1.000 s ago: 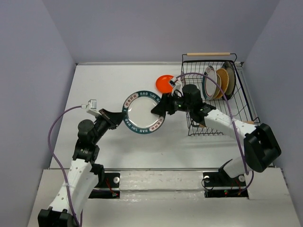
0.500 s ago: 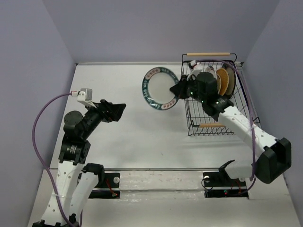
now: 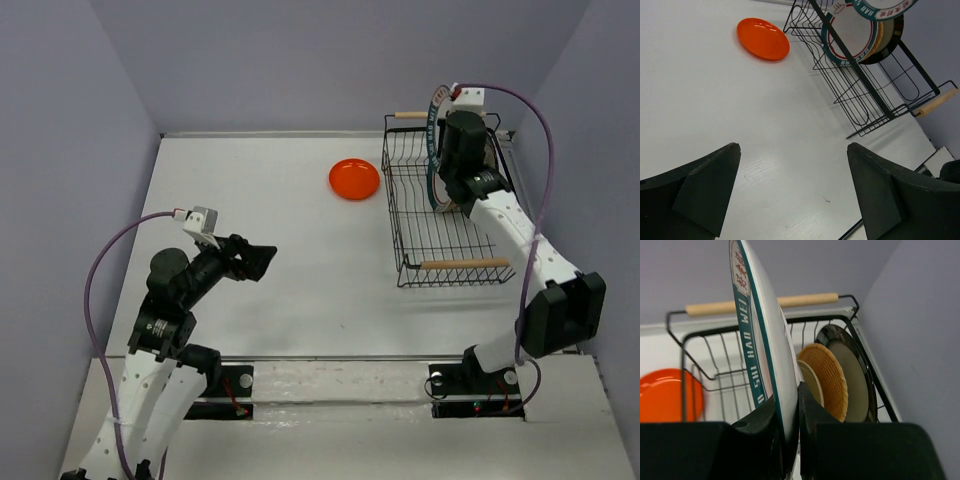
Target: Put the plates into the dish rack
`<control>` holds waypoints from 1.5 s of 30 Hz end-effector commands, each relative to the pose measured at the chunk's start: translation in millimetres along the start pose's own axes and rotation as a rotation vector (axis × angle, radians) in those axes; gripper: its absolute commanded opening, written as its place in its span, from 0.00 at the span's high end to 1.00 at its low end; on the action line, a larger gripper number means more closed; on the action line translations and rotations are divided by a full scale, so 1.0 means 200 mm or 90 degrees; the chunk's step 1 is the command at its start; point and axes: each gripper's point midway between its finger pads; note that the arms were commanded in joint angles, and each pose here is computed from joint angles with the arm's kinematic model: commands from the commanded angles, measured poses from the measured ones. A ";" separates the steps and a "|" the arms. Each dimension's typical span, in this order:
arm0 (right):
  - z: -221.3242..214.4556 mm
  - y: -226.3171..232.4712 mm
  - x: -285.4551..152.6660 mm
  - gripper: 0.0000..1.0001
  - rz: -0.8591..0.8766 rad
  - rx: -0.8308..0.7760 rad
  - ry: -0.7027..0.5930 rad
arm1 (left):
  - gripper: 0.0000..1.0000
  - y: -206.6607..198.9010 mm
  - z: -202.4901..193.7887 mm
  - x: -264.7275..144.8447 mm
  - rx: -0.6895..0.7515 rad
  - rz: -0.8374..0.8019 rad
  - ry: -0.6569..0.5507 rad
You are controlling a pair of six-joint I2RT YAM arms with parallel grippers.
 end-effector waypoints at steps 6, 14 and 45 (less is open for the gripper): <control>-0.18 -0.09 0.33 0.93 -0.082 -0.132 0.045 | 0.01 -0.10 0.02 -0.04 0.033 -0.047 -0.023; -0.49 -0.06 0.41 0.93 -0.067 -0.133 0.117 | 0.01 -0.13 0.01 -0.04 0.035 -0.057 -0.020; -0.90 -0.02 0.43 0.78 -0.050 -0.086 0.212 | 0.01 -0.08 -0.01 0.00 0.026 -0.043 0.000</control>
Point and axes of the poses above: each gripper's point midway between its finger pads, its own x axis out along the fingers, its own y axis along the line the jaws close on, z = x × y
